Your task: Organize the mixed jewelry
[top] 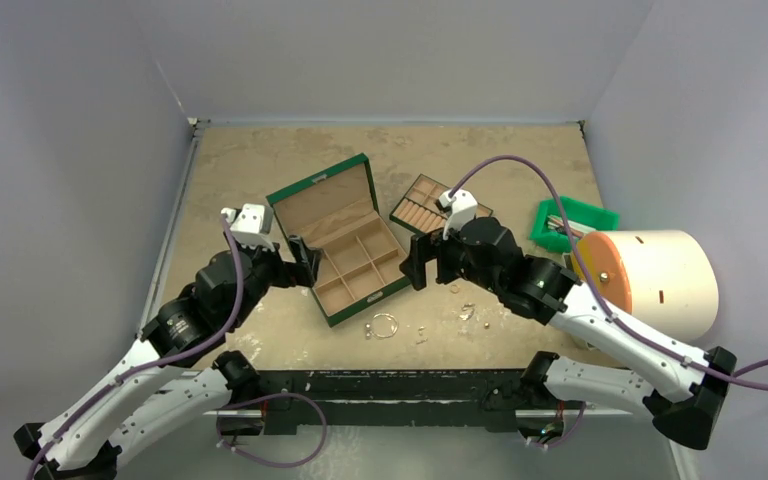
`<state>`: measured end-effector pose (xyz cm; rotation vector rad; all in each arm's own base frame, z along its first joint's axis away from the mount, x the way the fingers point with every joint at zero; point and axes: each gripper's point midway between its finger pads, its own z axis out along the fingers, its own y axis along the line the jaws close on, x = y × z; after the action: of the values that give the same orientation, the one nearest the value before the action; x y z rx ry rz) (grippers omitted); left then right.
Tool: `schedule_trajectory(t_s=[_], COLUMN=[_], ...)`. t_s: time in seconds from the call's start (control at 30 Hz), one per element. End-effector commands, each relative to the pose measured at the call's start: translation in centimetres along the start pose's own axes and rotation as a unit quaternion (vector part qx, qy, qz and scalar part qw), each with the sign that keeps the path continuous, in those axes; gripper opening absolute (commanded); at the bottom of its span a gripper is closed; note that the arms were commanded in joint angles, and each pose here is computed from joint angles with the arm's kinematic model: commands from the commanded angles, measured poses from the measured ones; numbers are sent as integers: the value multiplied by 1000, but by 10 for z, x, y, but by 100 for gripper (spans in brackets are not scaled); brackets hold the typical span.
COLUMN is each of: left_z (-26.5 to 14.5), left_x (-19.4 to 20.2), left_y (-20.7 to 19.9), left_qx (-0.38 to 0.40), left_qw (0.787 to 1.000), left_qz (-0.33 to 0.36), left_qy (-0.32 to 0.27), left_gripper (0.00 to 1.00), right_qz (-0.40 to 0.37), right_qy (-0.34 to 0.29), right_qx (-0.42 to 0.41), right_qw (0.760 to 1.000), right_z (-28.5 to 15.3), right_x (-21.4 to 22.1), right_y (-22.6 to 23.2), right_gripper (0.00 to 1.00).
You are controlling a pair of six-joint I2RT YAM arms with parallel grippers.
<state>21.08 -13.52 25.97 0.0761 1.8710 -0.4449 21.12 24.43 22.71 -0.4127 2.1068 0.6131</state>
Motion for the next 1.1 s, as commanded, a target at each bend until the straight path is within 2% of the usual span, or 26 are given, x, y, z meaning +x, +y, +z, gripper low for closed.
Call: schedule_trajectory(t_s=[0.0,0.27,0.63,1.07], left_z=[-7,-15,-16,-18], left_x=[-26,-37,-39,-39], left_y=[2,10,16,17], left_qx=[-14,-26,-44,-47], left_qw=[999,998,997,997], left_qz=[-7,-20,-19,-19], left_qy=[-36,-61,-64,-65], left_gripper=[99,99,99,99], right_qz=[-18,-40,-10,2], right_qy=[-18,-6,48,85], right_qx=[-15,-70,-117,-70], right_qw=[1000,997,992,994], right_z=[-16,-17,5,43], right_x=[-16,-10,27,78], right_y=[7,24,60,90], right_gripper=[99,98,90,74])
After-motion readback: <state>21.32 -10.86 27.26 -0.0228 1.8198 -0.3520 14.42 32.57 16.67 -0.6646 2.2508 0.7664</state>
